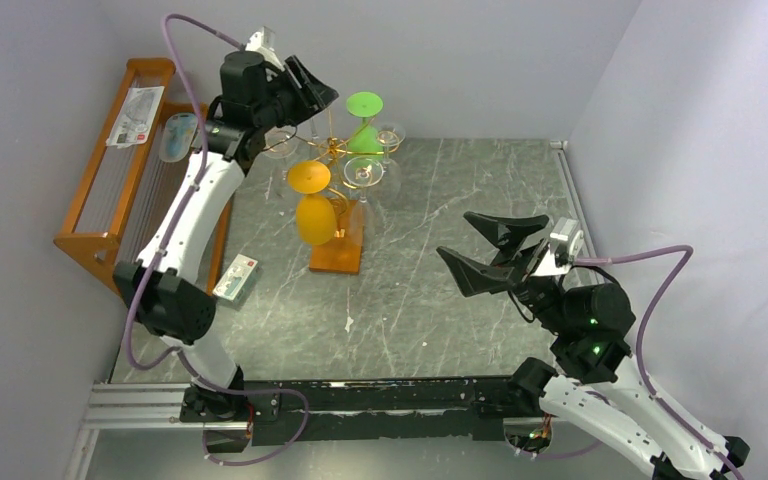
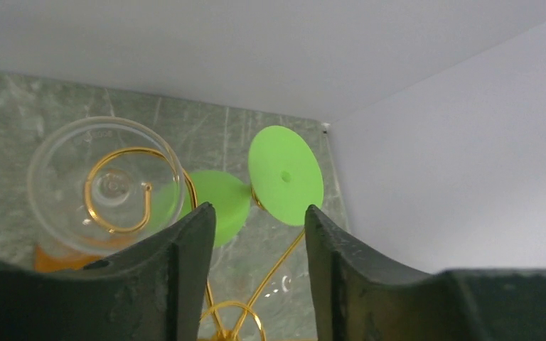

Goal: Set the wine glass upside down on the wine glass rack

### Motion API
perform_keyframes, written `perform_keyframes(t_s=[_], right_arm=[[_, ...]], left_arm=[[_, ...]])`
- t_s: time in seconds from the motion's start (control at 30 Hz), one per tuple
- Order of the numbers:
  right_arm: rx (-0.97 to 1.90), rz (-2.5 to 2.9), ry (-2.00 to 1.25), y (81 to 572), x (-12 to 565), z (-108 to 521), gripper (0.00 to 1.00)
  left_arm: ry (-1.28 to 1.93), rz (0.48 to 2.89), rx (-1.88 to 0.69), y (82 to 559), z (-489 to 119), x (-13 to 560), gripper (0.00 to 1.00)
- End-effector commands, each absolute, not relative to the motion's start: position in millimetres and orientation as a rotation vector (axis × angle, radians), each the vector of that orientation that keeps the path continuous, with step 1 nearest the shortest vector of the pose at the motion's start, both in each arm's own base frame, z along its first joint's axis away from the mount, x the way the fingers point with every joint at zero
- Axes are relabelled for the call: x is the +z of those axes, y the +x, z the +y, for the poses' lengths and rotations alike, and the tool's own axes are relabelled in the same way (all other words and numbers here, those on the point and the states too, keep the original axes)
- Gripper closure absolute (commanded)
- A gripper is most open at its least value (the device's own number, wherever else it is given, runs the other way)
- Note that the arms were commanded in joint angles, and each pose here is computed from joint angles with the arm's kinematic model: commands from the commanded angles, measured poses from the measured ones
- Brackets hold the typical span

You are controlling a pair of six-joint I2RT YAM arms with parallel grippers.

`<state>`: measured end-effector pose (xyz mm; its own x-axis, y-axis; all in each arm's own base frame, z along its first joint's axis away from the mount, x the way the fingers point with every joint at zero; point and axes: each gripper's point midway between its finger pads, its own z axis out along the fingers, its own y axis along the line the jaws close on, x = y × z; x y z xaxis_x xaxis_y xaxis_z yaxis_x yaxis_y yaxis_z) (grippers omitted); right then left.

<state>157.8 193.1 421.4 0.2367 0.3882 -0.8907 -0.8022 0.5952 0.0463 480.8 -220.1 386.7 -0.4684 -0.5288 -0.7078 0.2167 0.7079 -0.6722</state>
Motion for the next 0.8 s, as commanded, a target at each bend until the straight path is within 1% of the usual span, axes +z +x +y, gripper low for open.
perform_keyframes(t_s=[0.0,0.1,0.2,0.33,0.37,0.5,0.6,0.77], right_arm=[[0.861,1.063,-0.413,162,427,187,0.2],[0.841,1.144,-0.313,175,425,178,0.2],[0.802,1.246,-0.176,192,423,166,0.19],[0.713,1.361,-0.007,209,415,144,0.17],[0.68,1.389,0.035,212,410,137,0.17],[0.58,1.481,0.146,217,396,115,0.13],[0.526,1.562,0.178,217,379,107,0.12],[0.44,1.661,0.175,213,362,97,0.09]], left_arm=[[-0.134,1.771,-0.746,448,-192,434,0.41],[-0.128,1.76,-0.614,425,-166,436,0.34],[-0.127,1.741,-0.488,392,-136,441,0.24],[-0.15,1.767,-0.325,348,-97,429,0.1],[-0.161,1.779,-0.297,336,-89,426,0.08],[-0.147,1.807,-0.23,286,-65,409,0.06],[-0.152,1.831,-0.183,249,-46,393,0.05],[-0.207,1.788,-0.113,199,-15,384,0.04]])
